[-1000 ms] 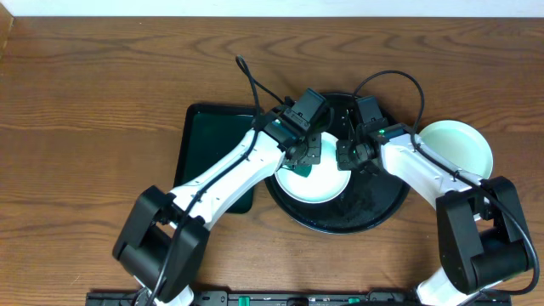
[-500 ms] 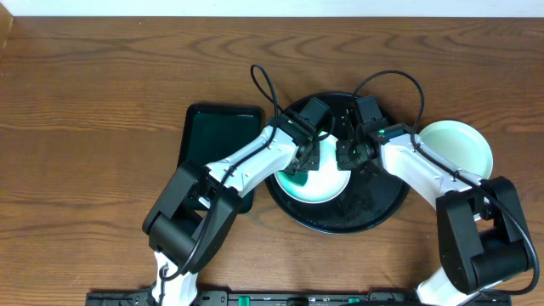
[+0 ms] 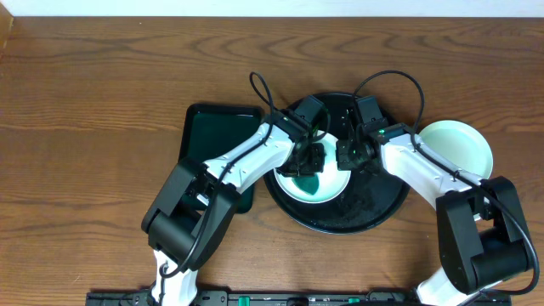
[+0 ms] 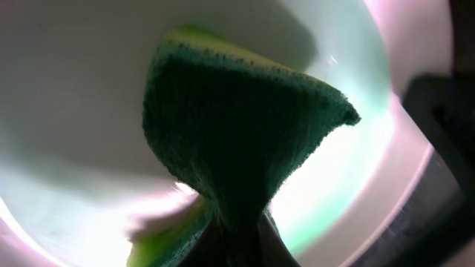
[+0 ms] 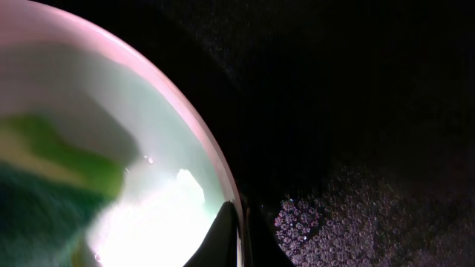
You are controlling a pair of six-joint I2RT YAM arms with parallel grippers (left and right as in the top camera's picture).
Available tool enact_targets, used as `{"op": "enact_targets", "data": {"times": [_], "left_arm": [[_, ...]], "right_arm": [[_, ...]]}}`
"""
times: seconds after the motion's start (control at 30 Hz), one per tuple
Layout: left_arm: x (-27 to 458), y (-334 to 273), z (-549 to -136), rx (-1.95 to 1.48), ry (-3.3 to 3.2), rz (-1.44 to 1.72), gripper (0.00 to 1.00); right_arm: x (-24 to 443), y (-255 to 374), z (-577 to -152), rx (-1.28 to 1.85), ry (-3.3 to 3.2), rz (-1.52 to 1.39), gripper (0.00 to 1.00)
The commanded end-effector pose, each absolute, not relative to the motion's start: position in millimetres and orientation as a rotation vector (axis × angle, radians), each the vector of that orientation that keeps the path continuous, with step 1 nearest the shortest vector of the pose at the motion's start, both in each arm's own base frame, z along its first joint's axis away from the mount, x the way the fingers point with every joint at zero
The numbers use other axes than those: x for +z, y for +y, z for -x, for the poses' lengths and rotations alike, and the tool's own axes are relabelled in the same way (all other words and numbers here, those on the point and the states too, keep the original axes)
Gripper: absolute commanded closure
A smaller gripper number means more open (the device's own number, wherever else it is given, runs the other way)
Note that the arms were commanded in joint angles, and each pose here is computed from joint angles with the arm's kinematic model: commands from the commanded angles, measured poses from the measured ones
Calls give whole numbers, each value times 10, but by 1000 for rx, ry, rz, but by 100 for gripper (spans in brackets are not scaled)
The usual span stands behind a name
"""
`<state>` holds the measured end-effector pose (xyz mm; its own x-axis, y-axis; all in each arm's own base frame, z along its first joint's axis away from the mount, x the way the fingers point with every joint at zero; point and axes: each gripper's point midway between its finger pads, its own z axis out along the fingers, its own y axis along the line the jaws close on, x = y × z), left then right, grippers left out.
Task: Clean dirty plates on tray and stack at the side
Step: 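Keep scrubbing the plate's green stain with the left gripper's sponge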
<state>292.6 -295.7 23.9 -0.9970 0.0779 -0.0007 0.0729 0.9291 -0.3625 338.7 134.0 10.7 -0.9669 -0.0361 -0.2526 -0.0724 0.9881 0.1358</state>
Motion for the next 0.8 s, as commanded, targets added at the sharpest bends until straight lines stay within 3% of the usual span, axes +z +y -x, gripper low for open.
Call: {"op": "enact_targets", "data": {"times": [0.0,0.27,0.47,0.77], "left_arm": [[648,-3126,-2833,749,-3049,174,92],[1195,-2833,-3132,644,-3355,146,92],[1062,-2525,-3232,364,-3464,81,92],[694,-2469,-3216,236,-3416,78,92]], "right_arm": [[164,1475,-3344,299,2876,106,99],[164,1474,-3343,298,2877,106,99],[164,1474,-3343,298,2877,106,99],[164,1474,-3343,298,2877,106,99]]}}
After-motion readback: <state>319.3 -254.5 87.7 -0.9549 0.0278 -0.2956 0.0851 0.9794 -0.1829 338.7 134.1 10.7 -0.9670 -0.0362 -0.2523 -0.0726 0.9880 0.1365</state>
